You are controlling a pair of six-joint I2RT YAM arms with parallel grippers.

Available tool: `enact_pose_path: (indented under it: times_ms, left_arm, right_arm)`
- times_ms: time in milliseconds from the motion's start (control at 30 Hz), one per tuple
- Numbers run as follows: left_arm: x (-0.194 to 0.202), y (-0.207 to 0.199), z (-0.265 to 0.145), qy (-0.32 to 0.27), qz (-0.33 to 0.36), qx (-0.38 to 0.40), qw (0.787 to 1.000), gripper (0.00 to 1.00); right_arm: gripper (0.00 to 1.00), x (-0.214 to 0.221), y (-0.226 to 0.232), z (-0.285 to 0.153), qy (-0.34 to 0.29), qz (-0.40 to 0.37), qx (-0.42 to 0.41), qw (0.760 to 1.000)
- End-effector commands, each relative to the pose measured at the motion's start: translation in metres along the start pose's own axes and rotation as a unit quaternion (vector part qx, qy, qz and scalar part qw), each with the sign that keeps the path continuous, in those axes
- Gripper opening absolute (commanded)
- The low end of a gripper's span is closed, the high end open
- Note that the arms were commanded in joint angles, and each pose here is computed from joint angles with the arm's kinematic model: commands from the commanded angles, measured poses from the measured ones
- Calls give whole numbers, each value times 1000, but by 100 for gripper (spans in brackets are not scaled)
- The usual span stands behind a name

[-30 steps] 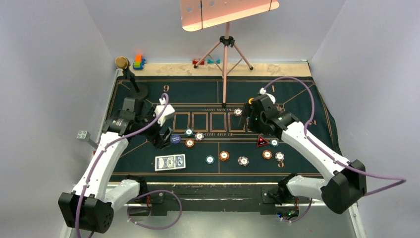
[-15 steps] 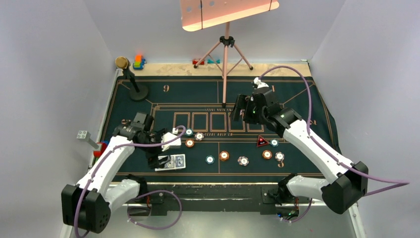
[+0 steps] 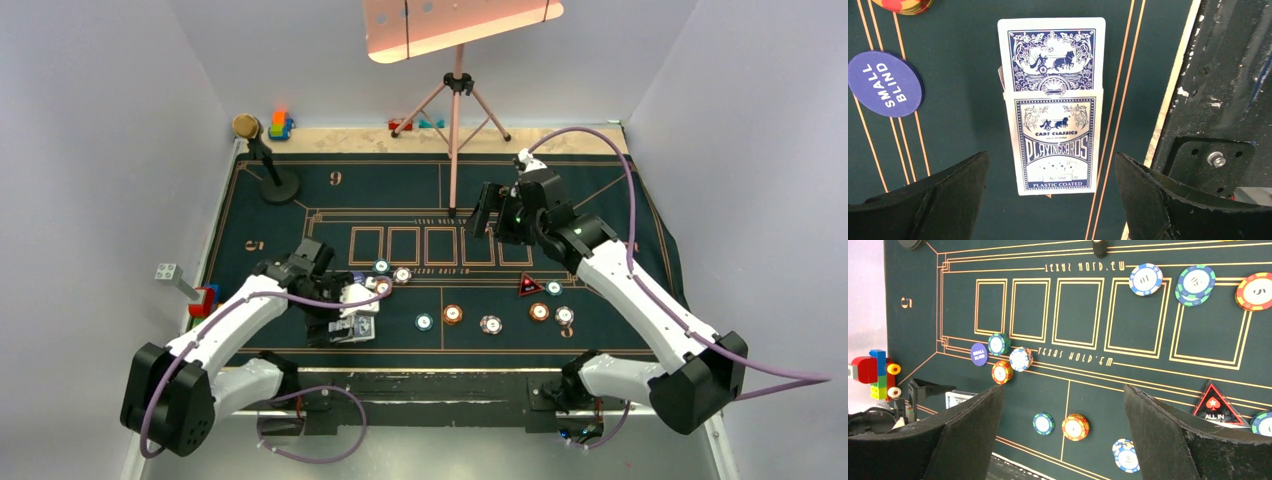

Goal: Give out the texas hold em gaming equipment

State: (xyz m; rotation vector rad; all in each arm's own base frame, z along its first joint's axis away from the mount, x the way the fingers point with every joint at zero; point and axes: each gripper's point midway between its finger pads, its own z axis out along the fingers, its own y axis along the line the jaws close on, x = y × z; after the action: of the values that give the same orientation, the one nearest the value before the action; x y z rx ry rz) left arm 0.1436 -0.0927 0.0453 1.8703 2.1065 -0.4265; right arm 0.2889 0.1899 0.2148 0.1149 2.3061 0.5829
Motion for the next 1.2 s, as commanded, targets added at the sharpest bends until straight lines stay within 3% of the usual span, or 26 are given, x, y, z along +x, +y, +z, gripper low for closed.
enact_pose_path:
  times_ms: [0, 600, 767, 867, 1033, 1167]
  left_arm:
    - [-6, 9, 8, 14, 17, -13, 1000, 100]
    - [12, 8, 34, 123, 51, -31, 991, 100]
    - [12, 11, 34, 121, 53, -42, 990, 98]
    - [10, 9, 33, 118, 51, -40, 991, 81]
    - [4, 5, 28, 98, 49, -40, 993, 44]
    - [1, 3, 23, 89, 50, -43, 994, 33]
  right_arm:
    - [93, -14, 11, -4, -13, 3, -30, 999]
    - [93, -31, 2, -9, -19, 14, -43, 999]
    - [93, -30, 4, -7, -17, 15, -49, 999]
    - [91, -28, 5, -6, -13, 15, -56, 998]
    - [89, -22, 5, -3, -7, 15, -65, 998]
    - [88, -15, 7, 0, 2, 18, -76, 997]
